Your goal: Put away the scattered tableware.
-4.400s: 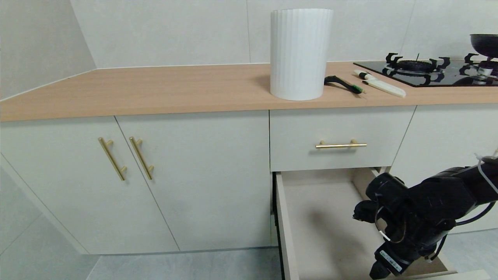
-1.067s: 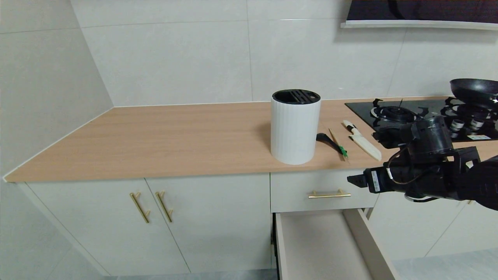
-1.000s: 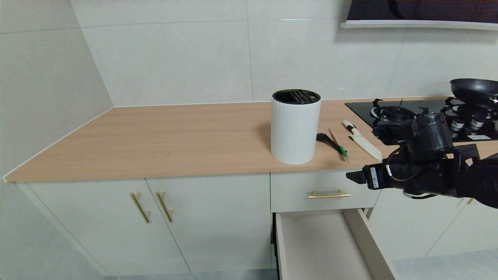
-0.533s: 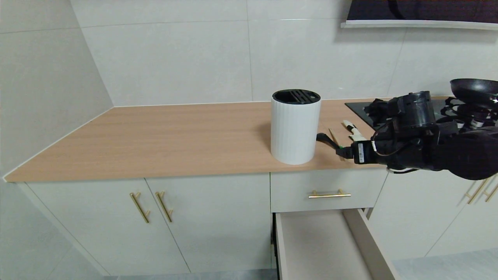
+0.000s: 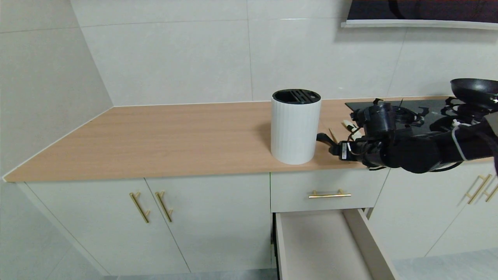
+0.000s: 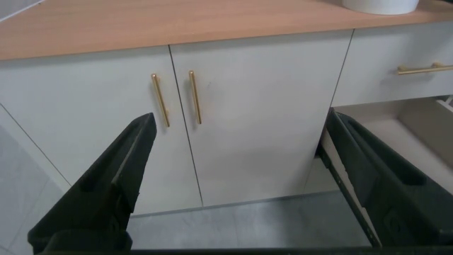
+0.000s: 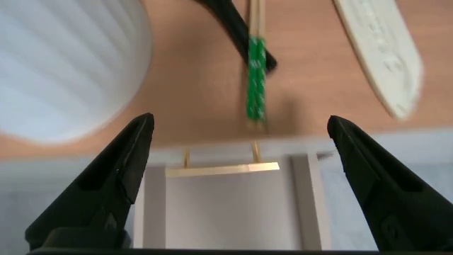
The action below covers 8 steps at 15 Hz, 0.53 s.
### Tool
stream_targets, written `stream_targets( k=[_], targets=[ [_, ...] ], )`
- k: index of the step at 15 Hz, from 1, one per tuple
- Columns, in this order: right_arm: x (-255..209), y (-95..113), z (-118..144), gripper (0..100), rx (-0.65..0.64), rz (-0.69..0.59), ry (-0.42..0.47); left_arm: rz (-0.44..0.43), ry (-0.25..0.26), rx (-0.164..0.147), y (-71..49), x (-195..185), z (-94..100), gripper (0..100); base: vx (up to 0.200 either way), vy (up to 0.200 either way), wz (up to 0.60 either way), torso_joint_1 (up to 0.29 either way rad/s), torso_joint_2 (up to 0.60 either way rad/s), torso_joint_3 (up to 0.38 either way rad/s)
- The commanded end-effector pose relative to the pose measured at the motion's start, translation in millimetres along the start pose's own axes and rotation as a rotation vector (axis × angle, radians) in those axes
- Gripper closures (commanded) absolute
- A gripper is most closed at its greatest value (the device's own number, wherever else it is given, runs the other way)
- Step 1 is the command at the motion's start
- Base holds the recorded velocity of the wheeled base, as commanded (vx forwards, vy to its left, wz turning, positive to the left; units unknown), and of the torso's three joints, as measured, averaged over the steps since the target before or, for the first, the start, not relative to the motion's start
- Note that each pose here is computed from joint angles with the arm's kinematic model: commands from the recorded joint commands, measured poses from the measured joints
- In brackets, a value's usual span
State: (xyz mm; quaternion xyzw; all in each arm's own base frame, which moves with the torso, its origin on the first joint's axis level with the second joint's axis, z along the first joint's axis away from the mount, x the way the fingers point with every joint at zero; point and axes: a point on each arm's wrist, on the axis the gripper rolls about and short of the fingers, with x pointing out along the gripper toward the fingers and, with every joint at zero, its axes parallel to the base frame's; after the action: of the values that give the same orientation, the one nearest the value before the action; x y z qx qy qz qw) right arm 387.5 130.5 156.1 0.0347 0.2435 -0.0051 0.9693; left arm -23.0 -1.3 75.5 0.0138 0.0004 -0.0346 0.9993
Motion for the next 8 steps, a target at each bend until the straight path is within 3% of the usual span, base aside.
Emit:
stream_targets(
  k=[1,8],
  targets=[
    [23.0,1.8,-18.5,0,-0.012,-0.016,0.038,0.000,0.001,0.000,0.0,0.0,-0.1,0,0.000,0.000,0.00,0.000,0.00,0.000],
    [32.7,-5.4,-11.2,0,0.024,-0.053,-0.011,0.000,0.001,0.000,0.0,0.0,-0.1,0,0.000,0.000,0.00,0.000,0.00,0.000]
  ],
)
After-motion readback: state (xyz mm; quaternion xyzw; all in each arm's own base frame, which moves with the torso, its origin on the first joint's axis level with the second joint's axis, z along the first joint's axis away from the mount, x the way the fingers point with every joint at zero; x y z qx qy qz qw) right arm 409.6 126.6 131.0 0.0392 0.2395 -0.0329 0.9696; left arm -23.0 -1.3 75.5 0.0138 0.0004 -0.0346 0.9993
